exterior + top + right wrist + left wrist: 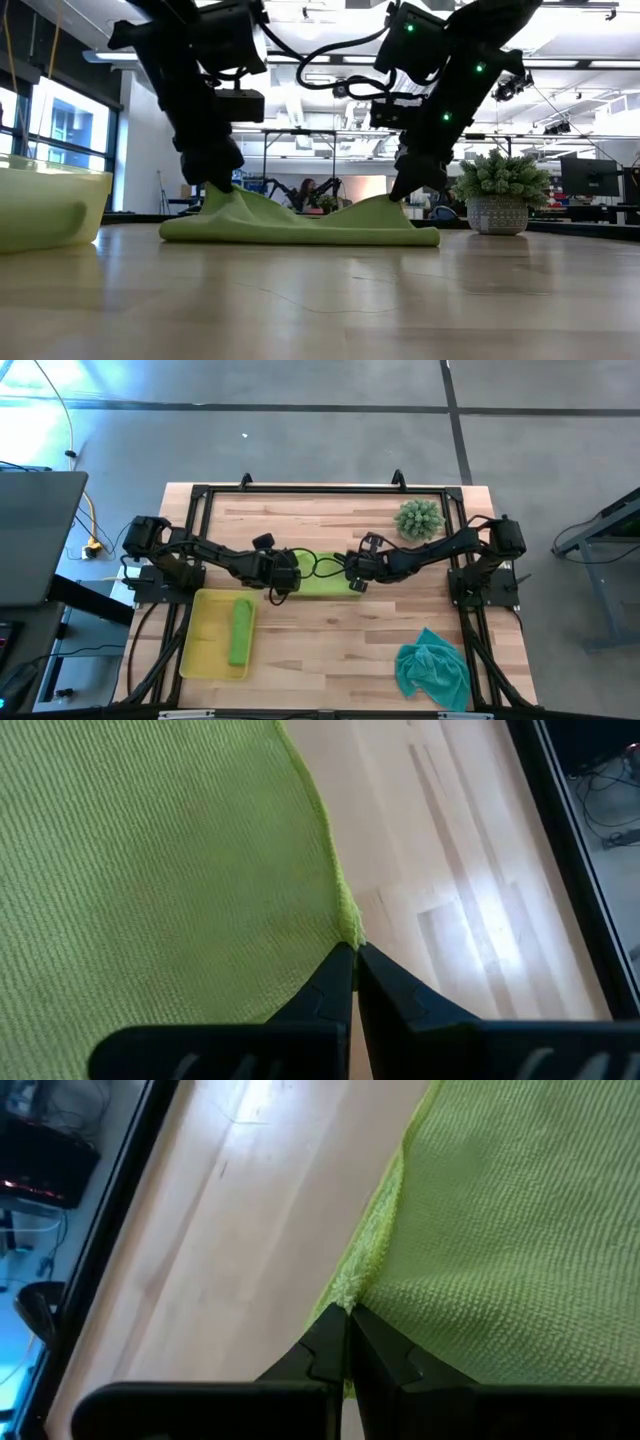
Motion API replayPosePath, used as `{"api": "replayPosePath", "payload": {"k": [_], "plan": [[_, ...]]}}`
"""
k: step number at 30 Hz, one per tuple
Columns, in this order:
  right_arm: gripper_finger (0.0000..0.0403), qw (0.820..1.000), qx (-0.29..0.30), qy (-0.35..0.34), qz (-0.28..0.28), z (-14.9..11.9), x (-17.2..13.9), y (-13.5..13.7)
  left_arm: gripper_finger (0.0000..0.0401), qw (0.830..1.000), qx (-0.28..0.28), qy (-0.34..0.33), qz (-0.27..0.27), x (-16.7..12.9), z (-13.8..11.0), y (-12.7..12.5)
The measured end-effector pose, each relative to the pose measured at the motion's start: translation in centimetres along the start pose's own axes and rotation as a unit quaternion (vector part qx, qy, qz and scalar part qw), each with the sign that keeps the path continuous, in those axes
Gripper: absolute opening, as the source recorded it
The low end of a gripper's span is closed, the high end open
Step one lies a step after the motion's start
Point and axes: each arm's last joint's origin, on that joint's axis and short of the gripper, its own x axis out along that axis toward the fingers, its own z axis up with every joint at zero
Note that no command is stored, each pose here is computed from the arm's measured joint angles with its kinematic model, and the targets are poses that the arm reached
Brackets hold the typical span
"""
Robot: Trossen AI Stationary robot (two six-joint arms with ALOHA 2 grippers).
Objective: Roll microfiber towels into tight, uniform cylinder then place into a basket
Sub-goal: Fold the light green microfiber towel
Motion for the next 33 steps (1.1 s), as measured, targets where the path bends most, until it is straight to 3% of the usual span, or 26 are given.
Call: {"api": "replayPosePath", "payload": {"k": [8,18,28,33], "plan": [[0.0000,1.000,0.019,0.008,-0.002,0.0,0.5,-0.8,0.0005,1.000,-0.007,0.018,-0.006,0.9,0.3,1.0],[0.0006,0.998,0.033,0.016,0.041,0.0,0.8,-1.0,0.0005,0.999,0.012,0.021,-0.035,1.7,0.8,1.6],[0.0134,0.999,0.010,0.010,0.029,0.1,0.5,-1.2,0.0005,0.999,0.020,0.013,-0.040,1.9,1.1,1.7],[0.0152,0.991,0.073,0.007,0.110,0.4,-0.1,-1.2,0.0005,0.999,0.021,0.013,-0.041,1.9,1.1,1.7]]}}
